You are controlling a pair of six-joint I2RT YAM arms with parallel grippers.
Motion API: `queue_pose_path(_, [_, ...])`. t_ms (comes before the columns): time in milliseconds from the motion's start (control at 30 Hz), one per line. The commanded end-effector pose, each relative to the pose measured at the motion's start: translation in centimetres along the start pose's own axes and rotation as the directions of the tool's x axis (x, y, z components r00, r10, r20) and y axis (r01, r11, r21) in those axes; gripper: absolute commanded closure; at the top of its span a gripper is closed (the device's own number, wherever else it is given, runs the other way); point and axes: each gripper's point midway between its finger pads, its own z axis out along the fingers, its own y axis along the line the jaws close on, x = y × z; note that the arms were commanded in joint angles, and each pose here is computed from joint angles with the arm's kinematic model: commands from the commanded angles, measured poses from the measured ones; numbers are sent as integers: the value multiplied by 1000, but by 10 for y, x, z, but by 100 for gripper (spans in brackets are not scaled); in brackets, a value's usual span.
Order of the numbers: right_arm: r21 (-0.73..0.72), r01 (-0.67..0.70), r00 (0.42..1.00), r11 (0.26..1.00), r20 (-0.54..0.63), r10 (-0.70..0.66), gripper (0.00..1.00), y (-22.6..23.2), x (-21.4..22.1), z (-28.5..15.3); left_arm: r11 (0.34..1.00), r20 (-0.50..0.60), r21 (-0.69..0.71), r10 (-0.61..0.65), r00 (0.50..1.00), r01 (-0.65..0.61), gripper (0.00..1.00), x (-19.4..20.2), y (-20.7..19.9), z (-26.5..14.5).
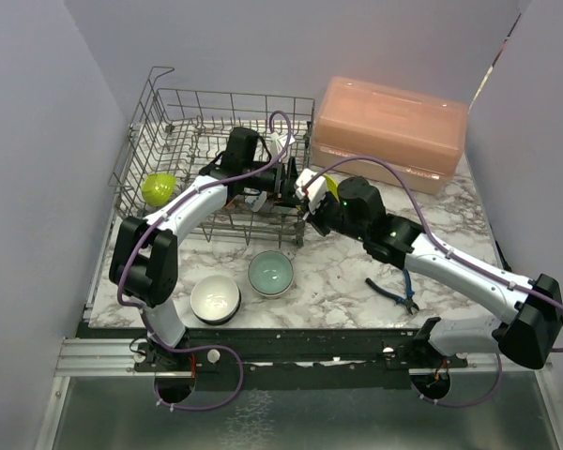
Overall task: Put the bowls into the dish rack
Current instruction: Pick up the bowl from the center of the board.
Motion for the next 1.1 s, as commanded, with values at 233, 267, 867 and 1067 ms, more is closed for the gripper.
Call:
queue_pose_path(233, [138,-49,996,989,82,38,85,-29,-26,-1,996,-21,69,60,998,-58,69,-3,-9,-4])
queue_pose_path(267, [135,-59,995,989,84,48,79,-28,-26,-1,996,-10,61,68,998,-67,71,-6,-9,-6])
queue_pose_path(867, [203,-419,901,885,209,379,8,-47,-34,-12,968,218,-220,166,962,-117,78,-58,29,-54])
queue_pose_path(1067, [149,-541,838,828,173,517,11,-61,-24,-4,946,241,-269,245,939,-178,78,-64,21,-63])
